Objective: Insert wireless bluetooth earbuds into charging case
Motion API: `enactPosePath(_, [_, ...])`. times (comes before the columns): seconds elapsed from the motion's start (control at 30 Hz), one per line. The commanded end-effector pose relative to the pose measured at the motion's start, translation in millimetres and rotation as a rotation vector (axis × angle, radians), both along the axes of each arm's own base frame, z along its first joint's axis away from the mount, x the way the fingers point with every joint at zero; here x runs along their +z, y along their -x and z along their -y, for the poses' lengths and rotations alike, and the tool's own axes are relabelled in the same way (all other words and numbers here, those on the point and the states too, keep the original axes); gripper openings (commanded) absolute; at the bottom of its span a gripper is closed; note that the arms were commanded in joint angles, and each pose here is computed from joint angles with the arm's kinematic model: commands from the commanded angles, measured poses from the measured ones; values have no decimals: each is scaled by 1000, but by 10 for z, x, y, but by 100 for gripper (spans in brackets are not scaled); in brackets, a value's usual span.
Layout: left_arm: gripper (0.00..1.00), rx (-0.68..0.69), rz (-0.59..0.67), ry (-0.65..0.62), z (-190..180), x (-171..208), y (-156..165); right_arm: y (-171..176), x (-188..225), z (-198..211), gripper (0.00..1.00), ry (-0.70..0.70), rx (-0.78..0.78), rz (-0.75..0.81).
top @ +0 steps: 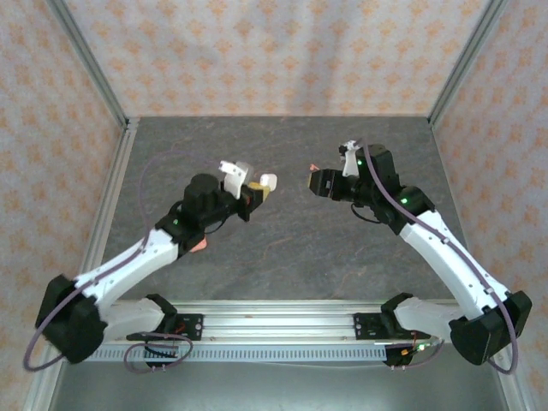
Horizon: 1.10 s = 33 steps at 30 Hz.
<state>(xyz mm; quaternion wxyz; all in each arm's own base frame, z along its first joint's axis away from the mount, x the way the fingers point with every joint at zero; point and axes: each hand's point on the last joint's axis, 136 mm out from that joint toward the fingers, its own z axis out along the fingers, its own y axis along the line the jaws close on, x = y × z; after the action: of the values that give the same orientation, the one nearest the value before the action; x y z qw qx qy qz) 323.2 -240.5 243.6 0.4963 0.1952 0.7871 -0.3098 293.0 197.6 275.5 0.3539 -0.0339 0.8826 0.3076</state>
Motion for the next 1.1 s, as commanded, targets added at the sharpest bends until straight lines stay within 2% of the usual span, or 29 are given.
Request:
enactPosePath(0.0, [0,34,-250,-10,59,-334,-223,-112,-256,194,60,83,-118,-45])
enactPosePath(0.37, [0,144,-625,-217,257,-1456,-1023,-204,-719,230,61,119,-149,-150])
enactPosePath(0.47, [0,173,-654,-221,246,-1645,-1193,-220,-815,219,61,118,-149,-168])
enactPosePath(0.67, [1,231,-664,-232,130,-1758,-1442,-278,-956,142,61,105,-135,-212])
enactPosePath(0.87, [23,271,-642,-265,-57,-1685,-1547,-335,-939,72,61,90,-122,-223])
enactPosePath(1.07, [40,304,-594,-308,-347,-1397,-1595,-324,-901,28,59,52,-121,-232])
